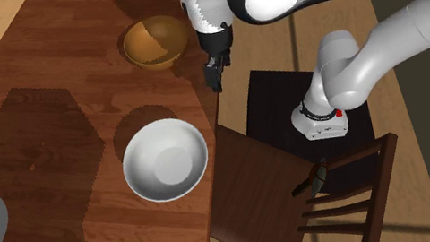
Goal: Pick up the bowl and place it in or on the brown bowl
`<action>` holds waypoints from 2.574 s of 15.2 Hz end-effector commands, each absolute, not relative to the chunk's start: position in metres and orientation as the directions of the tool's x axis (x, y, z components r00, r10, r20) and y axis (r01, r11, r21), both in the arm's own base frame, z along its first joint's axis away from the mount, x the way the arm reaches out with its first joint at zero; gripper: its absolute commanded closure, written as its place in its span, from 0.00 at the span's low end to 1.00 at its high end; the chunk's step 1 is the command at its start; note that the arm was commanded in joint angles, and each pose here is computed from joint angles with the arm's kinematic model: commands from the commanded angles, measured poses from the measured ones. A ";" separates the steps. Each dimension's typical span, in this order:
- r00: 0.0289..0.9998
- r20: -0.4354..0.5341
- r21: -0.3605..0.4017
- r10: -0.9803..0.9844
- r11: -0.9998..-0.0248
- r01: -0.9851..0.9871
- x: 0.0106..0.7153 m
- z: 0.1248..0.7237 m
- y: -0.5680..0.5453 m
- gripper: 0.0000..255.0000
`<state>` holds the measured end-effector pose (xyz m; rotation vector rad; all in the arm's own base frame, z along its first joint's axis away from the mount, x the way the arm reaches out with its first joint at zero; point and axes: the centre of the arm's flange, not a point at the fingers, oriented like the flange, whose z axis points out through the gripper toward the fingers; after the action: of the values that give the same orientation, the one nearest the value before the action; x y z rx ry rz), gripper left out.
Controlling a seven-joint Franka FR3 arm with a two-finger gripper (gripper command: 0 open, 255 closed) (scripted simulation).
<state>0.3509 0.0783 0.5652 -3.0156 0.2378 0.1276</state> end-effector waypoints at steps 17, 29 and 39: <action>0.978 -0.110 -0.266 -0.176 -0.943 -0.200 0.447 0.573 0.197 0.00; 0.978 -0.110 -0.265 -0.176 -0.943 -0.200 0.446 0.555 0.202 1.00; 0.978 -0.110 -0.265 -0.176 -0.943 -0.200 0.446 0.561 0.202 1.00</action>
<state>0.4459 0.2020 0.5576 -2.8473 0.2758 0.1233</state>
